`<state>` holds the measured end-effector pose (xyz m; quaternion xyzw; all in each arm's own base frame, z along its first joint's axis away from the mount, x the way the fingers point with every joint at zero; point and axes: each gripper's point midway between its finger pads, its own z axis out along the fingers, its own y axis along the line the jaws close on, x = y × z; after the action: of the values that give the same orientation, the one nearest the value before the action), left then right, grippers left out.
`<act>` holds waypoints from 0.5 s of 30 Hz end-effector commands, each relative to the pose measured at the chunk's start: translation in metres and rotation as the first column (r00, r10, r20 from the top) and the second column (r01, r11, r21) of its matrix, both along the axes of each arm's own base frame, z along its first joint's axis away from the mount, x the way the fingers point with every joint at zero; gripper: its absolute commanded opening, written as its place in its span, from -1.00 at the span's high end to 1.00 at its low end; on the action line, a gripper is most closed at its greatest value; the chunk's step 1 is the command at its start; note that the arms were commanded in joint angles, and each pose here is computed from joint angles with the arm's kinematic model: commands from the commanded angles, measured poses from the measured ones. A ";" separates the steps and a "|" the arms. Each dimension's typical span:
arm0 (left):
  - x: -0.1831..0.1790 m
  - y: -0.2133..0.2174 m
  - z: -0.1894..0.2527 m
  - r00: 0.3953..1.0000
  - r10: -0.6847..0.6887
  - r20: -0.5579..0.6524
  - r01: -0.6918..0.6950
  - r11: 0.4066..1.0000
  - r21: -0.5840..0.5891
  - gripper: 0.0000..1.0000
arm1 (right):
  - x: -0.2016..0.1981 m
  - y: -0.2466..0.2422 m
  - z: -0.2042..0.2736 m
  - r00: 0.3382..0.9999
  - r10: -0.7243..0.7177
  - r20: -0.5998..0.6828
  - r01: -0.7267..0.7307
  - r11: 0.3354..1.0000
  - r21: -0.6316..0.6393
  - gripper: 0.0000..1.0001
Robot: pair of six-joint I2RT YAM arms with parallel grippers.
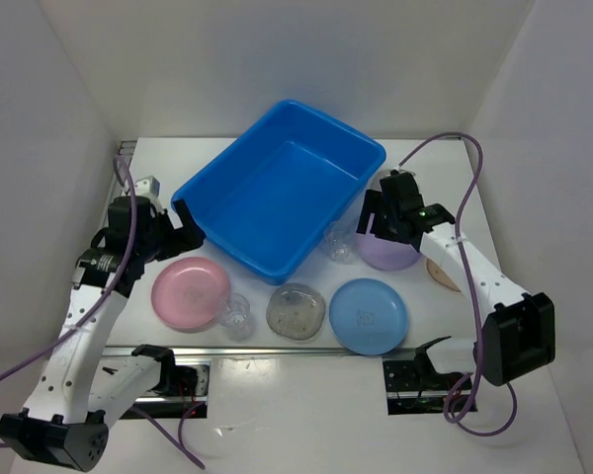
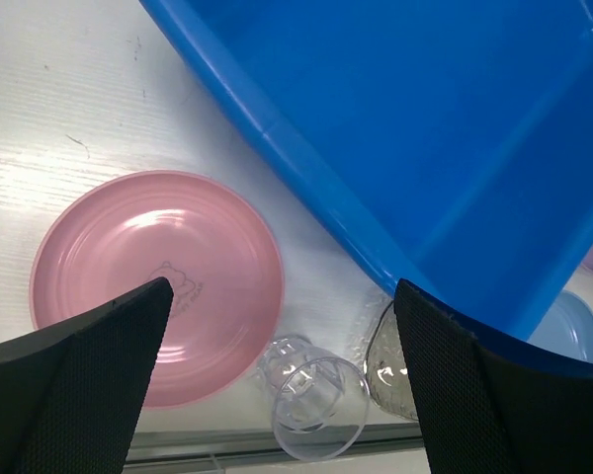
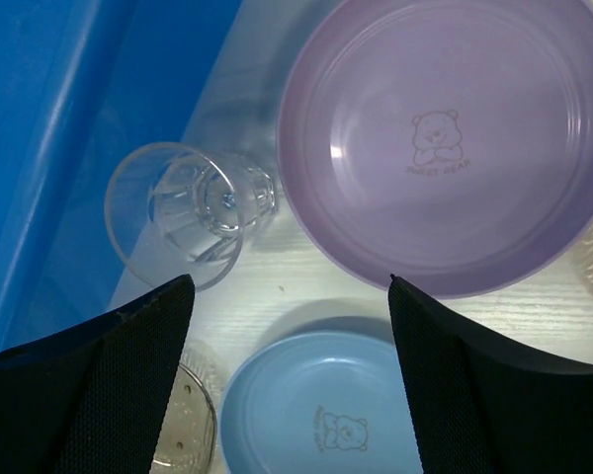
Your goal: Place the mixed dishes into the plastic bin
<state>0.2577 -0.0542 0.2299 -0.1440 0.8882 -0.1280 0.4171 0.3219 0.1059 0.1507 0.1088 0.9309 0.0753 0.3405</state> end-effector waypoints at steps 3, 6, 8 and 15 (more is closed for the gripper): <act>-0.001 -0.003 0.022 0.994 0.030 0.108 -0.022 0.997 -0.068 -1.00 | 0.008 0.017 -0.008 1.000 0.032 0.000 -0.032 0.997 0.074 -0.47; -0.002 -0.001 0.025 0.991 0.048 0.129 -0.039 0.997 -0.072 -1.00 | 0.014 0.022 -0.024 0.999 0.033 -0.035 -0.030 0.996 0.079 0.01; -0.004 -0.003 0.023 0.991 0.043 0.126 -0.032 0.996 -0.087 -1.00 | 0.016 0.023 -0.032 0.998 0.032 -0.058 -0.028 0.997 0.072 0.27; -0.005 -0.009 0.022 0.991 0.018 0.134 -0.004 0.995 -0.103 -1.00 | 0.026 0.030 -0.042 0.996 0.045 -0.074 -0.039 0.996 0.083 0.22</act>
<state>0.2504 -0.0577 0.2411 -0.1610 0.8621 -0.1594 0.4533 0.3313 0.1268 0.0967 0.1069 0.9521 0.0928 0.2711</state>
